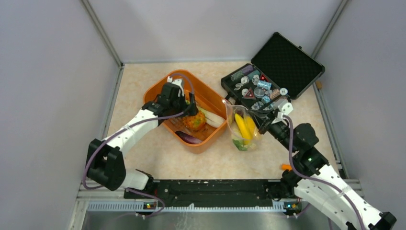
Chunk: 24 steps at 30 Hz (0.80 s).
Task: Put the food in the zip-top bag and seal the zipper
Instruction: Pick up the fake fruit from the bin.
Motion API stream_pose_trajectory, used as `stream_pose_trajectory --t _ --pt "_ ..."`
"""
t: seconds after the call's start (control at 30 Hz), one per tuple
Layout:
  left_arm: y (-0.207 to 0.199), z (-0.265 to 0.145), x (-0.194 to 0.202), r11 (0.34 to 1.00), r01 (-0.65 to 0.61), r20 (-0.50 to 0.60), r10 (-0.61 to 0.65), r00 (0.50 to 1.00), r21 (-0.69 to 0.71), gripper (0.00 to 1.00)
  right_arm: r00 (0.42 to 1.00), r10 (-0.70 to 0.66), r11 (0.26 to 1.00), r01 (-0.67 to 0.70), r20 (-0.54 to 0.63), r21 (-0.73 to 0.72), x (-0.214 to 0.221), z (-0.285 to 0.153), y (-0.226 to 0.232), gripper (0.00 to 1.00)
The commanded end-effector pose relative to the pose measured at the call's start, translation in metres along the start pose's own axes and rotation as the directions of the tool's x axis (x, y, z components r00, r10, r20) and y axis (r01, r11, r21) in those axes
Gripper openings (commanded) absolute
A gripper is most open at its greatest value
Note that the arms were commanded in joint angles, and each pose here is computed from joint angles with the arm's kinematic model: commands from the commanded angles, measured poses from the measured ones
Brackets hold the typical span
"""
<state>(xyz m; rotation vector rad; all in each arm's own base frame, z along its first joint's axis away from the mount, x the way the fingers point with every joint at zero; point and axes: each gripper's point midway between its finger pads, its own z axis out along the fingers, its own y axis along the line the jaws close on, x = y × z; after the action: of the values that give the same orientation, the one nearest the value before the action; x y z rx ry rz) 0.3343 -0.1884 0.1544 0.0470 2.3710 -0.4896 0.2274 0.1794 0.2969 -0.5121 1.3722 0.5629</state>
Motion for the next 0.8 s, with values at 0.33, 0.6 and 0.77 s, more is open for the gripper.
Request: stream_pose_trajectory --t 0.33,0.6,0.77 --pt "0.014 0.025 -0.005 0.906 0.406 0.116 -0.394 0.912 -0.116 0.99 0.996 0.094 0.978 -0.094 -0.012 -0.185 -0.043 -0.007 0.036 0.0" --pt "0.007 0.042 0.026 0.896 0.427 -0.008 -0.431 0.902 -0.123 0.99 0.991 0.085 0.983 -0.101 -0.106 -0.155 -0.02 -0.003 0.031 0.0" --pt "-0.005 0.031 0.03 0.921 0.379 -0.042 -0.384 0.923 -0.091 0.99 0.993 0.088 0.983 -0.1 -0.085 -0.154 -0.022 -0.003 0.031 0.0"
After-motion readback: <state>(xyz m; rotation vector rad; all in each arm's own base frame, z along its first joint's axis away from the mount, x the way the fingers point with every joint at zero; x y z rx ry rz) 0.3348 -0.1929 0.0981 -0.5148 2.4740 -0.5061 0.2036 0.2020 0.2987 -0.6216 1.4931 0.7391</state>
